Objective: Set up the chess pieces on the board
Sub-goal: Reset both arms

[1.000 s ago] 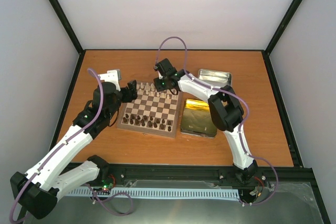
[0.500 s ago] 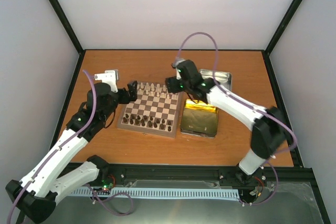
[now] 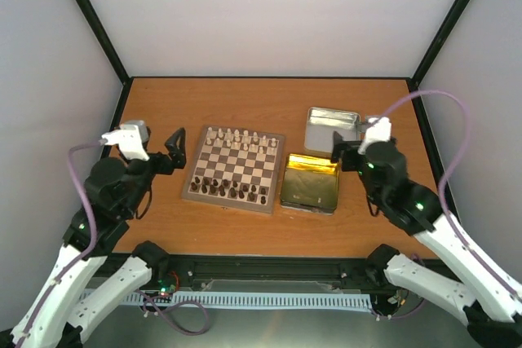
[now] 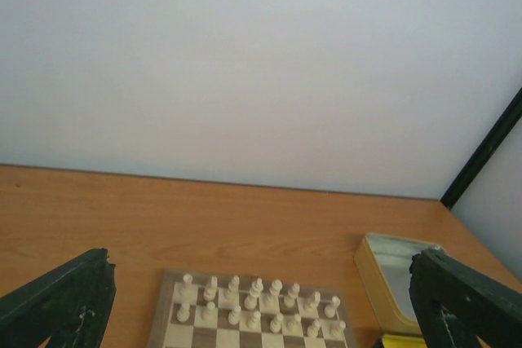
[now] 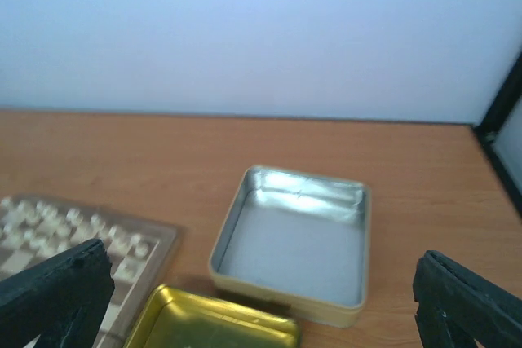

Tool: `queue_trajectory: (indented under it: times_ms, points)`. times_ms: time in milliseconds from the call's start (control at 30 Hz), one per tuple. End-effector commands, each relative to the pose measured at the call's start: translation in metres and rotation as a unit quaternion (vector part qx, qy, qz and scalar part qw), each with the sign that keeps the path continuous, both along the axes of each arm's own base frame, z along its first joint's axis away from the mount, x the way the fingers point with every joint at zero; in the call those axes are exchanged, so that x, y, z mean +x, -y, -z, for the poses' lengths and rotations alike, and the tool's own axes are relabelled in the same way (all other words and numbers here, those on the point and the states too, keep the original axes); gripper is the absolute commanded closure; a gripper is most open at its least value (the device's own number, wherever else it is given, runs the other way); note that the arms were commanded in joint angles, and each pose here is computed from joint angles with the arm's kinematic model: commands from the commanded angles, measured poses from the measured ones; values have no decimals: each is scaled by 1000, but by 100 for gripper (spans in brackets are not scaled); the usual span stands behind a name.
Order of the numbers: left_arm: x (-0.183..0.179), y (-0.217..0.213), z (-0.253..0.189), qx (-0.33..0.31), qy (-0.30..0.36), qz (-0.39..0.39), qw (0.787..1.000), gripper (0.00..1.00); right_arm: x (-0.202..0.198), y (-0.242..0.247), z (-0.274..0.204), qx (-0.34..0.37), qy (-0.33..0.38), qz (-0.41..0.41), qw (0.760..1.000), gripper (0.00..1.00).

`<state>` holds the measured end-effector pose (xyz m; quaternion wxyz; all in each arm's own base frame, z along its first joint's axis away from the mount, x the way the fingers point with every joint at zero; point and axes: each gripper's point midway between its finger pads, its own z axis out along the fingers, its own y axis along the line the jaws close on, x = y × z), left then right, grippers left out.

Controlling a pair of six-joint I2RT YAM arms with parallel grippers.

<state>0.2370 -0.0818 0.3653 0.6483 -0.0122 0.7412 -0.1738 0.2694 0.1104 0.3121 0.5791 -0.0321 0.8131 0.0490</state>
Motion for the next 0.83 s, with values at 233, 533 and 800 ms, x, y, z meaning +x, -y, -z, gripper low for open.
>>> queue_trajectory:
  times_ms: [233, 533, 800]
  points:
    - [-54, -52, -61, 11, 88, -57, 994, 0, -71, 108, -55, 27, 122, 129, 984, 0]
    - [-83, -69, -79, -5, 131, -62, 989, 0, -90, 126, -76, 64, 162, 139, 975, 0]
    - [-84, -68, -75, -5, 123, -56, 991, 0, -90, 126, -78, 74, 166, 139, 973, 0]
